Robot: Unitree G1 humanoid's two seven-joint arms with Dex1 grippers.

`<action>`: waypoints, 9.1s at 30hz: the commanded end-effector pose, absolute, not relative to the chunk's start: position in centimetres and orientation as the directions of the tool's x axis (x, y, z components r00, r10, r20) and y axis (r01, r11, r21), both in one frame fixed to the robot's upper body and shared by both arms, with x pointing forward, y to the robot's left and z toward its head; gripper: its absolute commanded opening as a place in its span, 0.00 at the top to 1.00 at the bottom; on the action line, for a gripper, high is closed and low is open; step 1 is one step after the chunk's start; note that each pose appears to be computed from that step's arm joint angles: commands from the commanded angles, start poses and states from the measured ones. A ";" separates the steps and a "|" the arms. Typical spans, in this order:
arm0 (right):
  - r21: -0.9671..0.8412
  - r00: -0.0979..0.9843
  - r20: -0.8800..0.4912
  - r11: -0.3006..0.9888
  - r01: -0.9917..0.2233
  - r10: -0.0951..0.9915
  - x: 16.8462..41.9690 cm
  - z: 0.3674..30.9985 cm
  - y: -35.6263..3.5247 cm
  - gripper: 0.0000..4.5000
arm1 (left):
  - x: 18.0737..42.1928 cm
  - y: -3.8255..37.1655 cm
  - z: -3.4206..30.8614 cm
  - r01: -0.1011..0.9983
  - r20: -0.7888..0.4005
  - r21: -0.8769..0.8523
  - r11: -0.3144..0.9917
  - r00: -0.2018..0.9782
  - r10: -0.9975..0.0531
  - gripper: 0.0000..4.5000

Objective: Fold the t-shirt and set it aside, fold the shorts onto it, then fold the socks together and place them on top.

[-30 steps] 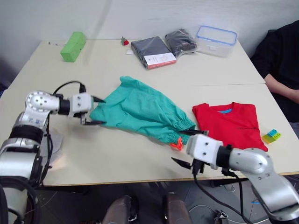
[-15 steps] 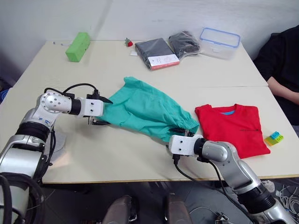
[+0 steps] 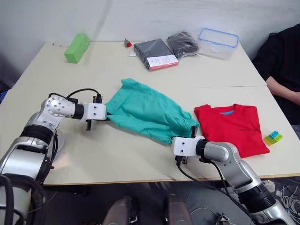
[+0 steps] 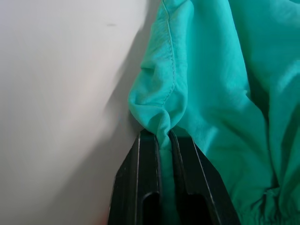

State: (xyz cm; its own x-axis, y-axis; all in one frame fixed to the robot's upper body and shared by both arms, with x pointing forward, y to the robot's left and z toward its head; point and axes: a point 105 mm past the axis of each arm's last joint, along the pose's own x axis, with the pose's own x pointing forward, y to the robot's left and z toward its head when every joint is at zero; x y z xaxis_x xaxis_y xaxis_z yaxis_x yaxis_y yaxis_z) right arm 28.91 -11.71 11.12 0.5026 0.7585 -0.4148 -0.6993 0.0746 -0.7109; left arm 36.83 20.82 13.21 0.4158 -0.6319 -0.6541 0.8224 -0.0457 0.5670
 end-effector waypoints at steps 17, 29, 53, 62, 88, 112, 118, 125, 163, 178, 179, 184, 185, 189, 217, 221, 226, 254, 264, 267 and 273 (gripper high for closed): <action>-0.700 0.166 -0.553 -0.347 -0.624 0.817 25.6 10.4 -15.4 1.00 | 22.9 19.9 10.1 0.923 -0.729 0.350 0.160 0.375 -0.572 0.99; -0.589 0.286 -0.377 0.010 -0.808 0.881 24.3 15.7 -16.1 0.27 | 21.7 21.3 14.7 0.941 -0.584 0.138 0.308 0.328 -0.743 0.45; -0.487 0.503 -0.387 0.292 -0.823 0.773 31.5 11.8 -10.6 1.00 | 33.7 14.1 10.1 0.915 -0.558 0.279 0.291 0.402 -0.726 1.00; -0.535 0.743 -0.349 0.530 -0.658 0.571 36.6 11.9 -14.8 1.00 | 35.6 14.2 10.5 0.851 -0.479 0.355 0.386 0.520 -0.707 1.00; -0.265 0.533 -0.256 0.471 -0.841 0.807 30.6 14.2 -9.5 0.99 | 35.0 9.7 15.6 0.910 -0.339 0.263 0.321 0.399 -0.852 1.00; -0.195 0.693 -0.279 0.667 -0.719 0.665 29.9 15.9 -15.6 0.99 | 39.0 12.8 14.3 0.852 -0.357 0.371 0.369 0.497 -0.791 1.00; -0.201 0.719 -0.344 0.701 -0.684 0.604 33.0 14.0 -15.6 0.99 | 35.5 9.5 15.7 0.929 -0.308 0.295 0.221 0.312 -0.899 1.00; -0.277 0.848 -0.315 0.813 -0.511 0.426 37.0 12.4 -17.5 0.99 | 34.4 9.6 11.1 0.945 -0.476 0.274 0.176 0.292 -0.829 1.00; 0.740 0.850 -0.262 0.660 -0.127 0.457 24.9 9.0 -15.1 0.01 | 35.3 5.1 11.3 0.938 -0.448 0.342 0.054 0.214 -0.868 1.00; 0.792 0.866 -0.227 0.602 -0.102 0.446 29.3 8.7 -13.6 0.38 | 36.2 8.8 12.6 0.912 -0.412 0.339 0.230 0.363 -0.836 1.00; 0.788 0.866 -0.219 0.604 -0.115 0.450 29.4 8.9 -13.6 0.45 | 36.1 9.1 12.8 0.911 -0.406 0.333 0.243 0.371 -0.835 1.00; 0.769 0.861 -0.205 0.621 -0.152 0.465 29.7 9.4 -13.8 0.84 | 35.6 9.9 13.2 0.908 -0.398 0.317 0.274 0.389 -0.831 1.00; 0.759 0.858 -0.203 0.630 -0.166 0.471 29.7 9.5 -13.7 0.90 | 35.4 9.9 12.9 0.911 -0.409 0.314 0.269 0.385 -0.827 1.00; 0.696 0.842 -0.172 0.668 -0.264 0.512 29.8 10.9 -13.3 0.99 | 35.0 10.6 10.3 0.912 -0.489 0.329 0.247 0.388 -0.781 1.00; -0.101 0.080 -0.354 0.047 -0.994 0.932 28.8 15.2 1.3 0.99 | 31.3 22.3 17.3 0.645 -0.277 0.255 0.720 0.762 -0.585 1.00; -0.053 -0.021 -0.339 -0.042 -0.998 0.940 28.1 14.8 2.6 0.77 | 31.3 22.8 16.2 0.614 -0.292 0.259 0.746 0.786 -0.545 1.00; -0.019 -0.138 -0.276 -0.149 -0.989 0.951 26.6 16.5 2.5 0.39 | 31.5 22.1 15.8 0.631 -0.303 0.272 0.727 0.773 -0.558 1.00; -0.087 0.144 -0.316 0.123 -0.989 0.938 27.9 17.8 -7.5 0.45 | 27.6 10.1 15.8 0.916 -0.673 0.347 -0.199 0.096 -0.733 1.00; -0.081 0.143 -0.333 0.123 -0.989 0.932 27.5 16.8 -8.0 0.99 | 32.3 14.8 16.9 0.828 -0.516 0.493 0.267 0.525 -0.677 1.00; -0.109 0.155 -0.336 0.125 -0.986 0.929 27.8 16.5 -7.7 0.99 | 31.5 16.0 17.2 0.797 -0.419 0.362 0.484 0.602 -0.679 1.00; -0.217 0.190 -0.280 0.131 -0.967 0.941 29.0 16.8 -6.0 0.99 | 31.1 19.4 16.2 0.556 -0.310 0.087 0.827 0.804 -0.508 1.00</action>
State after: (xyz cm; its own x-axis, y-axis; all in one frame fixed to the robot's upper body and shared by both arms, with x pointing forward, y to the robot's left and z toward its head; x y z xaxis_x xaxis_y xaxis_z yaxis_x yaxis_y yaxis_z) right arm 28.85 -6.79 15.81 0.1879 0.9307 -0.3140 -0.9780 0.1477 -0.1475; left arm 30.71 17.73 14.94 0.7133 -0.6024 -0.3582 0.6691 0.7374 0.0922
